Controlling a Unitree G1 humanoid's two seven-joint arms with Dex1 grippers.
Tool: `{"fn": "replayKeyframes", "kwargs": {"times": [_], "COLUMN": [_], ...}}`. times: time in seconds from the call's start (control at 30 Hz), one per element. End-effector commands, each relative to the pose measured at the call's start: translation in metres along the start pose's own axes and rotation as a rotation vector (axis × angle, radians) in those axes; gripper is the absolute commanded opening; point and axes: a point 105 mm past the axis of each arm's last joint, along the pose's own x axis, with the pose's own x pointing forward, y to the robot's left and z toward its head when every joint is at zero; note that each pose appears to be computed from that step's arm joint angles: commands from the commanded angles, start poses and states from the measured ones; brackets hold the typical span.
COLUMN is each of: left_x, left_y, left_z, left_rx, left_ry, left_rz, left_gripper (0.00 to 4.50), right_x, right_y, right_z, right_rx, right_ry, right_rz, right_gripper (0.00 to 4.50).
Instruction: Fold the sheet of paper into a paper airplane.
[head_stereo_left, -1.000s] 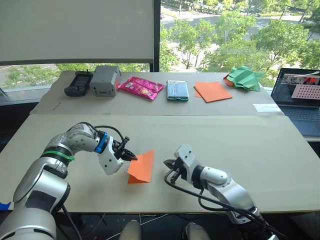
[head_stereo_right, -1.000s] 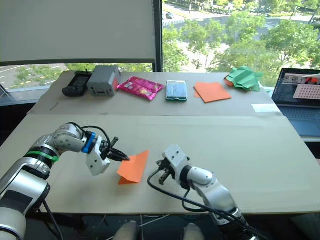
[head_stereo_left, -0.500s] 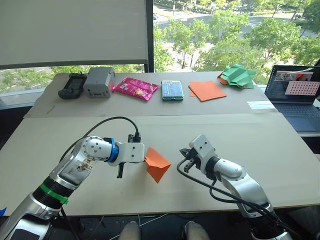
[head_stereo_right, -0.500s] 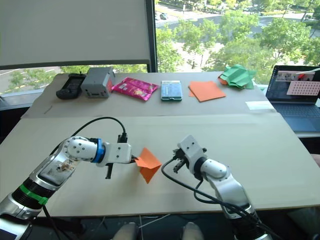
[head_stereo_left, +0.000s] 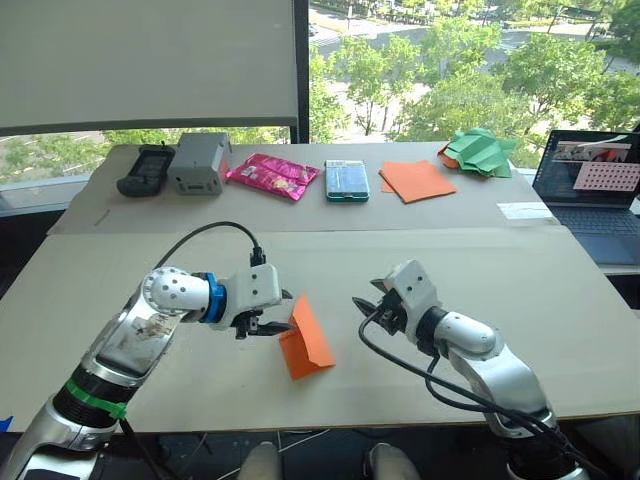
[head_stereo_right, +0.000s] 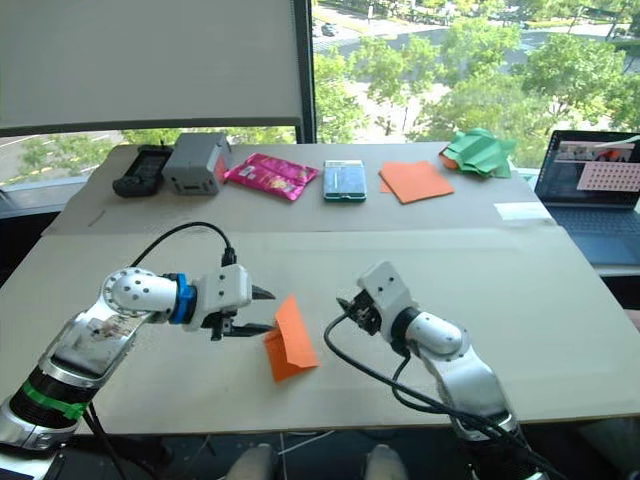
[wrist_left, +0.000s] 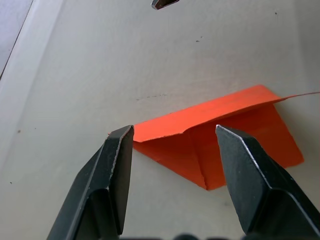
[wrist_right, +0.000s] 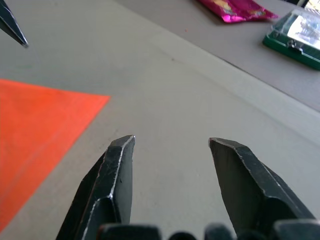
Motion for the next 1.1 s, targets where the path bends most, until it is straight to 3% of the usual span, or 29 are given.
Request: {"fn": "replayKeyframes", "kwargs": {"times": [0.03, 0.13, 0.23, 0.47, 0.73, 0.83, 1.1], "left_x": [-0.015, -0.022, -0.024, -0.021, -0.018, -0.020, -0.024], "left_y": [-0.001, 0.011, 0.020, 0.015, 0.009, 0.009, 0.007], "left_z": [-0.007, -0.022, -0.033, -0.039, -0.036, -0.037, -0.046], "left_rx": [-0.006, -0.056, -0.088, -0.155, -0.180, -0.187, -0.202], "left_ry": [0.007, 0.031, 0.045, 0.032, 0.013, 0.009, 0.012], "left_rz": [-0.010, 0.047, 0.100, 0.126, 0.108, 0.106, 0.120], "left_gripper": [2.78, 2.78, 2.78, 2.78, 2.78, 2.78, 2.78], "right_x": [-0.004, -0.002, 0.005, 0.016, 0.020, 0.015, 0.013], "right_y": [0.041, 0.061, 0.060, 0.075, 0.066, 0.059, 0.050], "right_z": [0.022, 0.024, 0.011, 0.003, -0.026, -0.028, -0.024], "right_rx": [0.035, 0.084, 0.073, 0.053, -0.022, 0.015, 0.055], "right_ry": [-0.072, -0.067, -0.004, 0.056, 0.195, 0.193, 0.147], "right_rz": [0.198, 0.288, 0.269, 0.263, 0.095, 0.022, -0.080], "right_gripper": [4.29, 4.40, 4.40, 4.40, 4.40, 3.58, 0.77]}}
